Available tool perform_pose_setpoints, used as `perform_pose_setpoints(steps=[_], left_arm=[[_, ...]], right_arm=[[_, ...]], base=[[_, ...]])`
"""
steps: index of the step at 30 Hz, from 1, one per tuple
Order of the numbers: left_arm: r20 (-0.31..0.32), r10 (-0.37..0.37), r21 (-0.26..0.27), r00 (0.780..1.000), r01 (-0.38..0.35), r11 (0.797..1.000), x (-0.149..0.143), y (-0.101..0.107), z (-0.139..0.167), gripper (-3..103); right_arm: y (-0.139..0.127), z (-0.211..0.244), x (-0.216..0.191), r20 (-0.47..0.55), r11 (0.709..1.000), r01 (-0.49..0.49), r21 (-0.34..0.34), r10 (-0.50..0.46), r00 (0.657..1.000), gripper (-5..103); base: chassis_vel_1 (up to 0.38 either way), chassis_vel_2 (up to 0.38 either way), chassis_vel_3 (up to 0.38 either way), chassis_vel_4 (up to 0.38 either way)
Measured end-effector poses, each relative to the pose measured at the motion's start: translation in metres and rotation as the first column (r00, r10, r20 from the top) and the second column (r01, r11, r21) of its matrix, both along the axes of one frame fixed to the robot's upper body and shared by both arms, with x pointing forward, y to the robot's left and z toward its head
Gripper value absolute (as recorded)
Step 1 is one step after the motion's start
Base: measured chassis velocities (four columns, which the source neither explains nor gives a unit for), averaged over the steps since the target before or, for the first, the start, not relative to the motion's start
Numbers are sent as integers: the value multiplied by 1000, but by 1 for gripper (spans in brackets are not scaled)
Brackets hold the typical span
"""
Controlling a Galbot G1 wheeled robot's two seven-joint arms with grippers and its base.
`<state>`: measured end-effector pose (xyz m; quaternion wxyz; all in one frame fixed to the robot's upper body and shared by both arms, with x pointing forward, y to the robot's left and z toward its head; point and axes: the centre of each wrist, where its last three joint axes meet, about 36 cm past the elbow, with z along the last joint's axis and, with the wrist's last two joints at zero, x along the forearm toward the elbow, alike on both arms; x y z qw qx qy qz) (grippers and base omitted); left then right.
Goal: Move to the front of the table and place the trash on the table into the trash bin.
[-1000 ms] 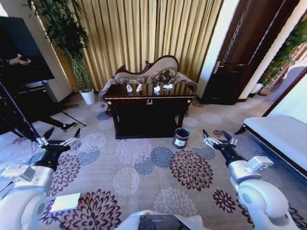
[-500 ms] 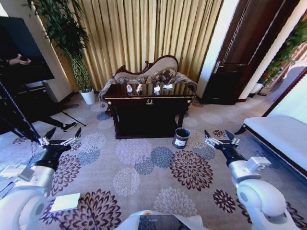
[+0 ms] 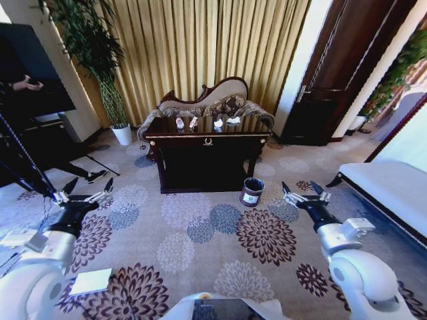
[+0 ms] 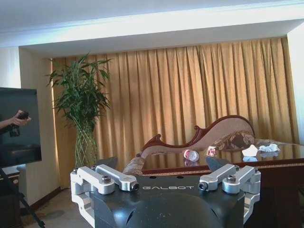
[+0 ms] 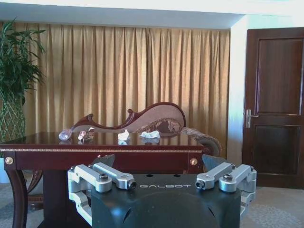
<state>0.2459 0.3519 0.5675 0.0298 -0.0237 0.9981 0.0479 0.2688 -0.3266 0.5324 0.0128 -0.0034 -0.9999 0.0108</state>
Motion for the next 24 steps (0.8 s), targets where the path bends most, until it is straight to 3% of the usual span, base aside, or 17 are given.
perform_pose_setpoints(steps=[13,24], left_arm=[[-3,2,-3,1000,-2,1000,1,1,-2,100],[-1,0,-3,1000,0,1000,0,0,-1,100]], right_arm=[[0,-1,1,-3,1000,-4,3,4,1000,100],[-1,-3,0,-7,1000,2,5,-2,1000,100]], base=[[-57,68,56,-62],[-275,252,249,-229]])
